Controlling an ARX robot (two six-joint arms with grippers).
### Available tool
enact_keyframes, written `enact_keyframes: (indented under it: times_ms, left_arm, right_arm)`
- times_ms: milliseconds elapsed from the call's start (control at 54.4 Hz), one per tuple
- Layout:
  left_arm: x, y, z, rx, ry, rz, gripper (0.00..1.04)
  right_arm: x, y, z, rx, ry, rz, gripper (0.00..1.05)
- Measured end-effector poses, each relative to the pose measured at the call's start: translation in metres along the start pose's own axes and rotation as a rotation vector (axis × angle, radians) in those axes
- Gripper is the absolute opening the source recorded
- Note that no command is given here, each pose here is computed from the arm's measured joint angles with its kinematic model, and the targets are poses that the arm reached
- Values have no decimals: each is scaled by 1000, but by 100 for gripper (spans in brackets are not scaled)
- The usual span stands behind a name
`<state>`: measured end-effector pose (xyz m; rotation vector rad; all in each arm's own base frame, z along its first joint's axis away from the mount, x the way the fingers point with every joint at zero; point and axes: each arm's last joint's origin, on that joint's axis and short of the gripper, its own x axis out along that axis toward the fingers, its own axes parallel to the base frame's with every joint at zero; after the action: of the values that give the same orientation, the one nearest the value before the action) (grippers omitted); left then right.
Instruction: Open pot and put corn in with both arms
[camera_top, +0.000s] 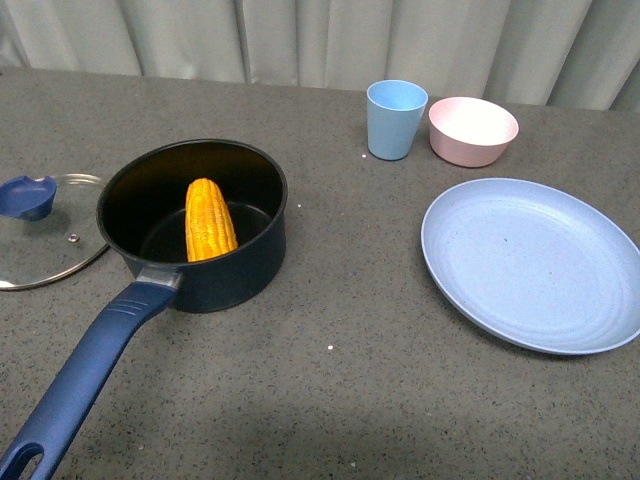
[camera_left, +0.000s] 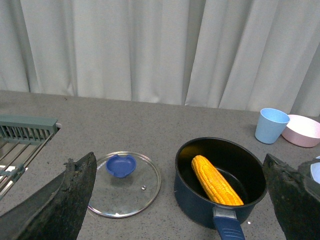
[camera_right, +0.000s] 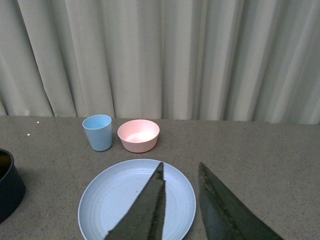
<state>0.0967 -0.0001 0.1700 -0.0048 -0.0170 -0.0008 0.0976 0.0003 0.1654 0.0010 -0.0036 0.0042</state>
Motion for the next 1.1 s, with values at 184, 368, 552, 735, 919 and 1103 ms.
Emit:
enact_keyframes:
  times_ms: [184,368,552,735,919,1103]
  left_arm:
    - [0,0,0,0,0,0,98]
    - [0,0,0,0,0,0,98]
    - [0,0,0,0,0,0,98]
    - [0,0,0,0,0,0,98]
    - [0,0,0,0,0,0,98]
    - [0,0,0,0,0,0,98]
  right_arm:
    - [0,0,0,0,0,0,54]
    - [0,0,0,0,0,0,85]
    - [0,0,0,0,0,0,95]
    - [0,0,0,0,0,0,96]
    - [0,0,0,0,0,0,96]
    - [0,0,0,0,0,0,96]
